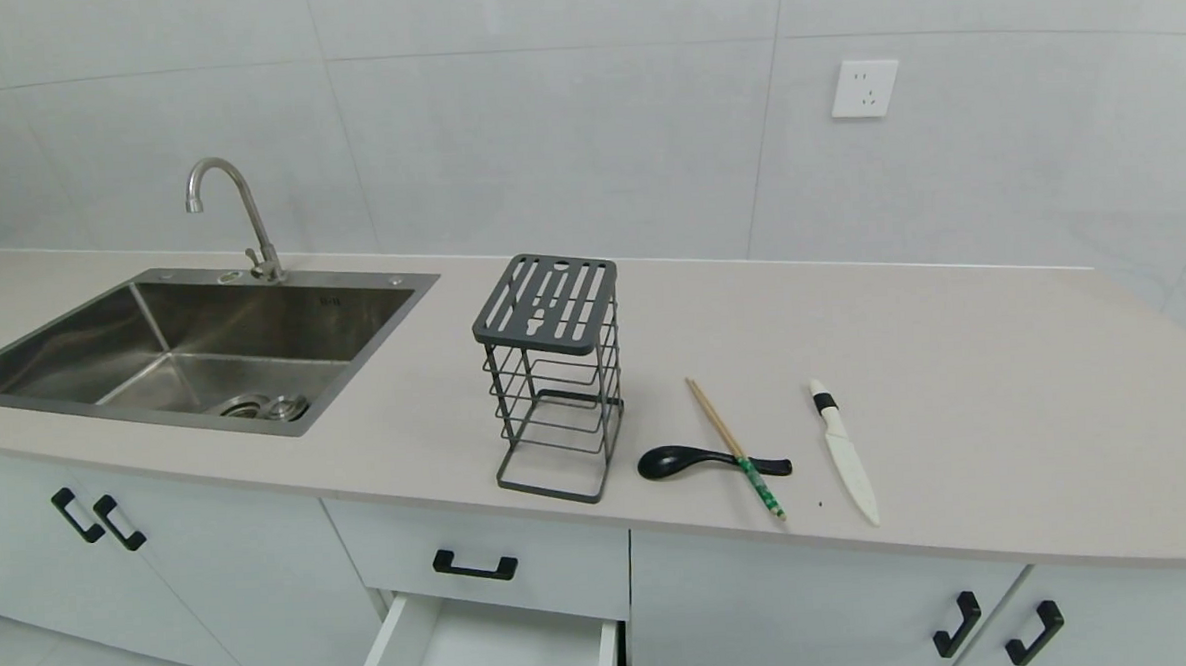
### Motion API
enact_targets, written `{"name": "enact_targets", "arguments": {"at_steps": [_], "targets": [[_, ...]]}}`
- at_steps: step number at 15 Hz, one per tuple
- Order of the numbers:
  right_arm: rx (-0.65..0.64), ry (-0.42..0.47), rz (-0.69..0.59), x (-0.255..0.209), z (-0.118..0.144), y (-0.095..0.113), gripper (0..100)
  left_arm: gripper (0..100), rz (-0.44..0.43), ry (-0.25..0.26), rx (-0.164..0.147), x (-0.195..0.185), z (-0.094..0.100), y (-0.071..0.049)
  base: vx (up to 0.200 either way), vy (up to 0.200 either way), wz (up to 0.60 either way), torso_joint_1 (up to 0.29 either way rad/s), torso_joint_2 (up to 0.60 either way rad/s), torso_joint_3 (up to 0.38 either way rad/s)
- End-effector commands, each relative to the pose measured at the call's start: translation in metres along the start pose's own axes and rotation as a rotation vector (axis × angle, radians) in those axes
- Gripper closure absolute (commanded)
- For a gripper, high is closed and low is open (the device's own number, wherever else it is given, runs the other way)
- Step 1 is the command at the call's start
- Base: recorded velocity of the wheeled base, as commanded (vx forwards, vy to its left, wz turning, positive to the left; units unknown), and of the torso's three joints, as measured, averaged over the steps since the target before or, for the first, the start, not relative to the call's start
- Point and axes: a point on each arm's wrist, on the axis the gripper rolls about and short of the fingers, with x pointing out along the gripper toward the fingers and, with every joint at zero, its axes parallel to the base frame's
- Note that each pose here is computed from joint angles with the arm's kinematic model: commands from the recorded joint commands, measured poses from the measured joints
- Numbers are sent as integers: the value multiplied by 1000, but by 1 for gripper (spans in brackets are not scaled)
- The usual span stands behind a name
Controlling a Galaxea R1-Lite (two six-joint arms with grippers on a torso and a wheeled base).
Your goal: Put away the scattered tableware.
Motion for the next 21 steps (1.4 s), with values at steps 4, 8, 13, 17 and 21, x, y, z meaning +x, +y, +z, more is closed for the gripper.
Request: {"name": "enact_targets", "arguments": {"at_steps": [4,8,13,17,21], "targets": [[-1,1,0,0,0,0,100,0,0,1,0,0,0,0,0,0,0,24,-44,-23],[2,1,-1,0,0,0,100,0,0,1,0,0,0,0,0,0,0,184,-341,-162],[5,1,-1,0,0,0,0,0,0,1,0,0,0,0,0,0,0,19,-32,-17],[1,1,5,0,0,0,0,0,0,1,0,0,0,0,0,0,0,0,0,0],[-3,-268,119,-11,77,4,0,0,0,1,0,0,0,0,0,0,0,0,0,0]]}}
